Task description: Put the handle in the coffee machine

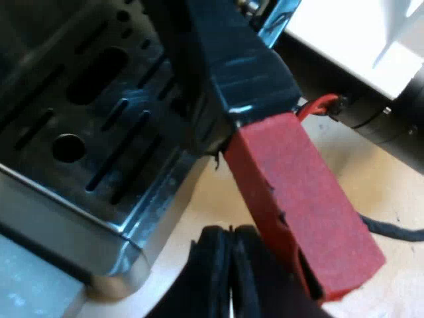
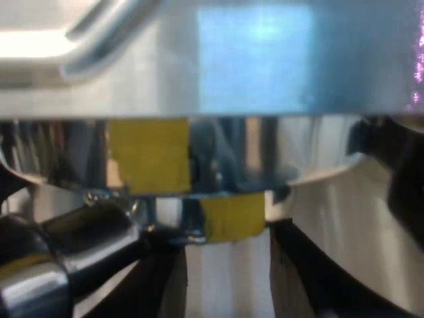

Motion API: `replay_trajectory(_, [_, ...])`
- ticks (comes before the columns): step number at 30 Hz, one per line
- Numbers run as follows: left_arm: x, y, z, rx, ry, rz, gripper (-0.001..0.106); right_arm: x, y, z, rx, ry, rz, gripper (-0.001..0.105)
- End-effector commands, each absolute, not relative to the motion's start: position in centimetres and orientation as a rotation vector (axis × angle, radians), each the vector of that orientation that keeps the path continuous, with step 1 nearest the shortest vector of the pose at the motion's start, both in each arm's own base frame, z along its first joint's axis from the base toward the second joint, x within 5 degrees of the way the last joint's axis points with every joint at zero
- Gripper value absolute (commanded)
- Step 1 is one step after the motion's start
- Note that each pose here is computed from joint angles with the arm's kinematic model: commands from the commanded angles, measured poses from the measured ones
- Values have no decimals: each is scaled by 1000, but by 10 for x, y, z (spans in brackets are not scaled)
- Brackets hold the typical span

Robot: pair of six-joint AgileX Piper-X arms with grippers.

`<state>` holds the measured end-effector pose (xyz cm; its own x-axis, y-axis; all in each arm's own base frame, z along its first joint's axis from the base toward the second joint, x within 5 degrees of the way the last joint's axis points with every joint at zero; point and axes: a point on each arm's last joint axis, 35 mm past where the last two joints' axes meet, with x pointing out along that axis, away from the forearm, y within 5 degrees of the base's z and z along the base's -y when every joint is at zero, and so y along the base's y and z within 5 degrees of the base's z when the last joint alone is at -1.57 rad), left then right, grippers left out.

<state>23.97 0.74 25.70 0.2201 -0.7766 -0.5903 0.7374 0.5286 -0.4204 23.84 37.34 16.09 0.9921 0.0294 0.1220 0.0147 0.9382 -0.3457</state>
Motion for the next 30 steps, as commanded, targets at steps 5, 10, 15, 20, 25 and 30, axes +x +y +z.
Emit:
replay_trajectory(5, [236, -10, 266, -21, 839, -1085, 0, 228, 379, 183, -306, -163, 12, 35])
replay_trajectory(10, [233, -10, 272, 14, 828, -1064, 0, 226, 380, 183, -310, -154, -4, 35])
replay_trajectory(15, [231, -10, 273, 16, 825, -1064, 0, 224, 379, 181, -302, -144, -17, 35])
replay_trajectory(20, [230, -10, 273, 6, 836, -1067, 0, 214, 363, 171, -321, -105, 37, 35])
replay_trajectory(25, [230, -10, 273, 3, 840, -1067, 0, 199, 336, 165, -375, -66, 131, 35])
replay_trajectory(30, [229, -10, 273, 0, 844, -1068, 0, 187, 315, 163, -412, -26, 183, 35])
